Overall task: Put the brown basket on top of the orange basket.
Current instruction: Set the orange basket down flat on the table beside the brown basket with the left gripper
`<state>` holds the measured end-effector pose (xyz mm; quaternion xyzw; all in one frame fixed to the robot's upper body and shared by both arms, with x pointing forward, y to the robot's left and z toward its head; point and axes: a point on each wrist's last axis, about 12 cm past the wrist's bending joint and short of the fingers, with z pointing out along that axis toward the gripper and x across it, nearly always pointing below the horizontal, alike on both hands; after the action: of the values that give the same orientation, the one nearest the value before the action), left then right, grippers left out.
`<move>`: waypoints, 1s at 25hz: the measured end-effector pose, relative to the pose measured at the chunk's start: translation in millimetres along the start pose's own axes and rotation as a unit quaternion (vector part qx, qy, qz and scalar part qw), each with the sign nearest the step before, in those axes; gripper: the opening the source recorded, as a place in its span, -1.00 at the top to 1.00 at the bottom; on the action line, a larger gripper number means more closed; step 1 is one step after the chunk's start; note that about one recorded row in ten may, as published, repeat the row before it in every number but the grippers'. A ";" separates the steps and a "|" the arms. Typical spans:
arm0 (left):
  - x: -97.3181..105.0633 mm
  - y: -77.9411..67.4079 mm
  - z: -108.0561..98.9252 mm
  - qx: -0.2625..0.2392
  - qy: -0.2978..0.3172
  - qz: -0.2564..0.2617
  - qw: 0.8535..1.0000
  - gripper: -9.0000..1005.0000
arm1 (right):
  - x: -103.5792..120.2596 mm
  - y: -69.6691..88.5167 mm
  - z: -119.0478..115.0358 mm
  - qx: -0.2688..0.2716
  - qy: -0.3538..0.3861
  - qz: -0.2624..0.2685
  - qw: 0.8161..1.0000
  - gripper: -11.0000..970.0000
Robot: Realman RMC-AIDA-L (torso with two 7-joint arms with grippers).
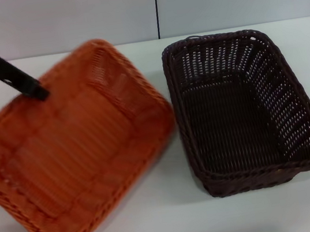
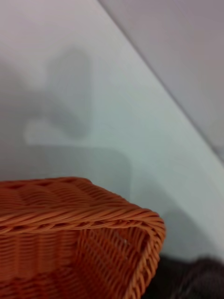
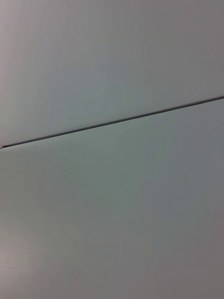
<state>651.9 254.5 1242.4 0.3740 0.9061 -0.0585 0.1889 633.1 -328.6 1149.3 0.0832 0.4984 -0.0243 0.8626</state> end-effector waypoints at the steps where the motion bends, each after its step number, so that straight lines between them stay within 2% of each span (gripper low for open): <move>1: -3.4 -3.3 4.1 0.005 0.003 0.008 1.000 0.64 | 0.0 0.0 0.0 0.000 0.000 0.000 1.000 -0.25; 3: -13.7 -13.7 12.4 0.019 0.002 0.033 0.999 0.65 | 0.4 0.7 -0.5 0.000 0.000 0.001 1.000 -0.25; 7: -20.9 -22.2 15.8 0.029 -0.002 0.055 0.998 0.65 | 1.0 1.1 -1.6 0.000 0.002 0.002 1.000 -0.25; 8: -25.1 -28.9 18.9 0.037 -0.005 0.070 0.997 0.65 | 1.4 1.0 -2.0 0.001 0.003 0.002 1.000 -0.25; 12: -26.1 -31.1 20.2 0.040 -0.005 0.075 0.996 0.65 | 2.8 0.8 -3.9 0.002 0.007 0.003 1.000 -0.25; 13: -32.0 -45.2 28.9 0.057 -0.009 0.099 0.993 0.65 | 3.5 0.6 -5.1 0.003 0.009 0.003 1.000 -0.25; 17: -38.3 -54.8 33.2 0.069 -0.013 0.114 0.991 0.65 | 4.2 0.2 -6.4 0.004 0.011 0.003 1.000 -0.25; 20: -46.4 -65.8 39.4 0.095 -0.020 0.130 0.987 0.65 | 4.8 -0.8 -8.0 0.005 0.012 0.002 1.000 -0.25; 21: -50.1 -72.3 44.8 0.121 -0.029 0.140 0.982 0.65 | 5.3 -1.7 -9.3 0.006 0.014 0.002 1.000 -0.25; 25: -52.4 -76.0 47.6 0.135 -0.034 0.149 0.979 0.65 | 6.3 -1.6 -11.3 0.007 0.016 0.003 1.000 -0.24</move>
<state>646.9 154.1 1216.0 0.5245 0.8172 -0.1640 0.1736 626.4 -328.1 1138.1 0.0908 0.5118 -0.0241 0.8540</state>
